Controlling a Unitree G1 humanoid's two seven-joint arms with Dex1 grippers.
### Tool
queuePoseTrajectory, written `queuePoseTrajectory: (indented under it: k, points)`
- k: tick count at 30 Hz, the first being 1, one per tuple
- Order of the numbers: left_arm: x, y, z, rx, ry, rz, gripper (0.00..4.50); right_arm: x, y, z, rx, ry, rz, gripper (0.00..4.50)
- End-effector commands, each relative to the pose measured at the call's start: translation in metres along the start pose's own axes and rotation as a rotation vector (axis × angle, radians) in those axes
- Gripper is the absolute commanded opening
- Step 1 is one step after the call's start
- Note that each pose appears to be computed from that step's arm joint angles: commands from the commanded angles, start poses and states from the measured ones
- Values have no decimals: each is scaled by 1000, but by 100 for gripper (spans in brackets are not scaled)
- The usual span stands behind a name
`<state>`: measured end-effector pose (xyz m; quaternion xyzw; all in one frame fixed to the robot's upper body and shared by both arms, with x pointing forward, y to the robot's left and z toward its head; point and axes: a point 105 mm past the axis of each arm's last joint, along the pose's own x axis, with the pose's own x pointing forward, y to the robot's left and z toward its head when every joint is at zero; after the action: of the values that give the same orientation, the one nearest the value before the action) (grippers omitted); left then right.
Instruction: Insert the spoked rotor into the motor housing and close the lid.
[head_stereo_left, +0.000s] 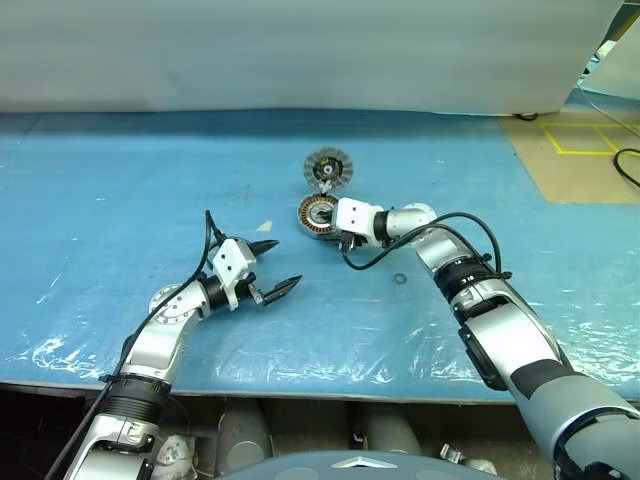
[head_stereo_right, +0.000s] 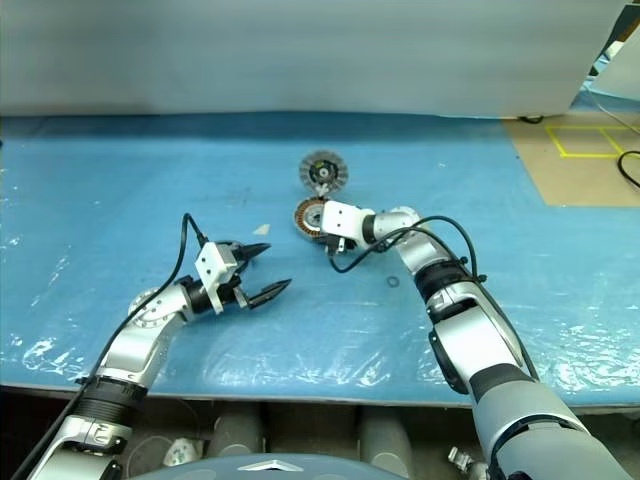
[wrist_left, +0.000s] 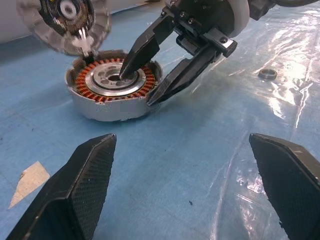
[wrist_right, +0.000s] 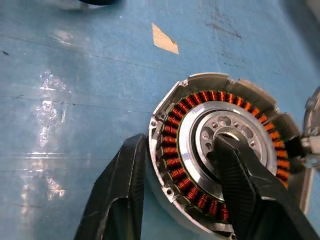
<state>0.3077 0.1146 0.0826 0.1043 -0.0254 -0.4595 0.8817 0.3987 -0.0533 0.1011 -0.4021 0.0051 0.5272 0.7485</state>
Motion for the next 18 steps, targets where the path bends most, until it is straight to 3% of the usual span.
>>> queuePoseTrajectory:
  k: [1,11,12,15,16,18]
  points:
    - [4,0,12,33,-34,-10,450,-2,-11,6,-30,-13,-47,175]
    - [4,0,11,32,-30,-11,450,-3,-13,10,-21,-41,-51,175]
    - [4,0,11,32,-30,-11,450,-3,-13,11,-20,-44,-49,249]
    - [4,0,11,31,-29,-10,450,-3,-15,12,-26,-48,-61,347]
    - [4,0,11,31,-29,-10,450,-2,-15,13,-30,-49,-64,375]
    - [4,0,11,31,-29,-10,450,-2,-17,14,-37,-54,-74,375]
